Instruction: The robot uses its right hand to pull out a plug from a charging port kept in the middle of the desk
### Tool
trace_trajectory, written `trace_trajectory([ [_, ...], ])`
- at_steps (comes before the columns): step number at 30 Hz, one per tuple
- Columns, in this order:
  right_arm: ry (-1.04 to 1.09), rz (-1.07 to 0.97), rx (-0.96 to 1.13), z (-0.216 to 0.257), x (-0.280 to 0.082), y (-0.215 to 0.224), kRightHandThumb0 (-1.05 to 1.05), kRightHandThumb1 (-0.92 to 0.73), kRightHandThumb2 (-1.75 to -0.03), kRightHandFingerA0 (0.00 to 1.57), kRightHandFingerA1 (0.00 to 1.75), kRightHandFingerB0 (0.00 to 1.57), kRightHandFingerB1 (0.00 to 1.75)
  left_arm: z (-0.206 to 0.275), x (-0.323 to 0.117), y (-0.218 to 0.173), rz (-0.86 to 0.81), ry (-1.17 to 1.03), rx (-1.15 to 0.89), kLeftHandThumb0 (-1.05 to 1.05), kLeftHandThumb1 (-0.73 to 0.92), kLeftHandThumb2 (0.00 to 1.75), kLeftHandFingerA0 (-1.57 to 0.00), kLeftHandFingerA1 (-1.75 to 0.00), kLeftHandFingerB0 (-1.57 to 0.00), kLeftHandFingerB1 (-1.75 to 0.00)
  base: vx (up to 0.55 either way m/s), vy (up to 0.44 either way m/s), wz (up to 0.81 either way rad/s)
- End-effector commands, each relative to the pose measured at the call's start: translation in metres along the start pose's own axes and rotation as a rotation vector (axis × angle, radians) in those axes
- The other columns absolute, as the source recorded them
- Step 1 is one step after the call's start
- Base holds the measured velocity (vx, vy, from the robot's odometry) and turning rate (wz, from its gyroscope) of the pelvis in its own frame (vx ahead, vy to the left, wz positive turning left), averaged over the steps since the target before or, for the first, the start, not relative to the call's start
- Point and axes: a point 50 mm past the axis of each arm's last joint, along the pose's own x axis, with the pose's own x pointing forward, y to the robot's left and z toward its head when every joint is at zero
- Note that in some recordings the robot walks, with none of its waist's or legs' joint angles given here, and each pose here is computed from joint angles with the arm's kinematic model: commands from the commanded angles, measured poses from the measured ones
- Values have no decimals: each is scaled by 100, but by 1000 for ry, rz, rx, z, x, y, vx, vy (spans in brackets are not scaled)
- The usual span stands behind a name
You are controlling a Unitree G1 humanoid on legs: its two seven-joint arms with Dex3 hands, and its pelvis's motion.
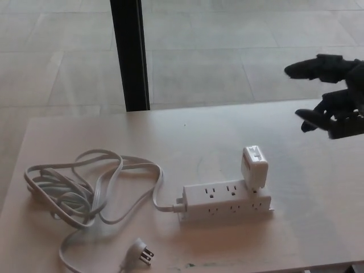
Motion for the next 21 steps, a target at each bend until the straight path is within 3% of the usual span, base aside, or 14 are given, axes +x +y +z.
trace_trajectory([
  [1, 123, 93, -268, -8, 8, 6, -84, -60, -61, 70, 102, 32, 32, 1, -1, 4, 8, -18, -3, -71, 82, 65, -74, -60, -54, -47, 0, 0, 0],
  [2, 138, 110, -348, -8, 12, 8, -81, -57, -62, 72, 96, 32, 34, 1, 0, 4, 11, -15, -20, -75, 66, 85, -72, -66, -52, -57, 0, 0, 0],
  [7, 149, 123, -416, -7, 16, 8, -78, -63, -60, 74, 107, 31, 33, 3, 0, 4, 10, -19, -14, -75, 66, 85, -73, -67, -53, -57, 0, 0, 0],
  [8, 146, 124, -434, -5, 18, 7, -81, -57, -64, 73, 106, 30, 35, 4, 0, 4, 14, -21, -7, -70, 82, 64, -76, -62, -58, -52, 0, 0, 0],
  [10, 144, 125, -449, -3, 19, 7, -84, -55, -68, 73, 108, 30, 37, 3, 0, 3, 12, -18, -14, -75, 66, 85, -72, -66, -55, -59, 0, 0, 0],
  [11, 144, 126, -458, -2, 20, 6, -81, -64, -61, 71, 118, 31, 35, 3, 0, 3, 12, -16, -18, -70, 81, 64, -75, -61, -58, -53, 0, 0, 0],
  [12, 140, 137, -504, 1, 23, 6, -88, -55, -97, 68, 99, 24, 47, 3, 1, 3, 15, -16, -14, -76, 65, 85, -72, -65, -54, -57, 0, 0, 0],
  [13, 139, 137, -504, 1, 23, 6, -88, -55, -97, 68, 99, 24, 47, 4, 1, 3, 16, -17, -14, -76, 65, 85, -72, -65, -54, -57, 0, 0, 0],
  [14, 137, 153, -550, 5, 26, 6, -84, -67, -62, 65, 94, 26, 35, 5, 1, 3, 15, -21, -15, -74, 66, 85, -71, -67, -53, -57, 0, 0, 0],
  [16, 145, 159, -563, 6, 27, 6, -84, -67, -62, 65, 94, 26, 35, 6, 1, 4, 13, -25, -22, -74, 66, 85, -71, -67, -53, -57, 0, 0, 0],
  [17, 146, 163, -581, 7, 30, 8, -80, -51, -91, 66, 87, 20, 46, 6, 1, 3, 9, -31, -10, -69, 82, 65, -75, -65, -59, -57, 0, 0, 0],
  [19, 147, 171, -593, 9, 35, 9, -81, -52, -92, 66, 84, 19, 46, 6, 1, 3, 12, -28, -13, -69, 82, 64, -74, -62, -59, -55, 0, 0, 0],
  [20, 141, 167, -598, 9, 36, 10, -80, -50, -91, 68, 86, 20, 47, 6, 1, 3, 4, -31, -11, -75, 66, 86, -69, -66, -52, -59, 0, 0, 0],
  [21, 141, 168, -600, 9, 36, 10, -80, -50, -91, 68, 86, 20, 47, 6, 1, 3, 4, -31, -11, -75, 66, 86, -69, -66, -52, -59, 0, 0, 0],
])
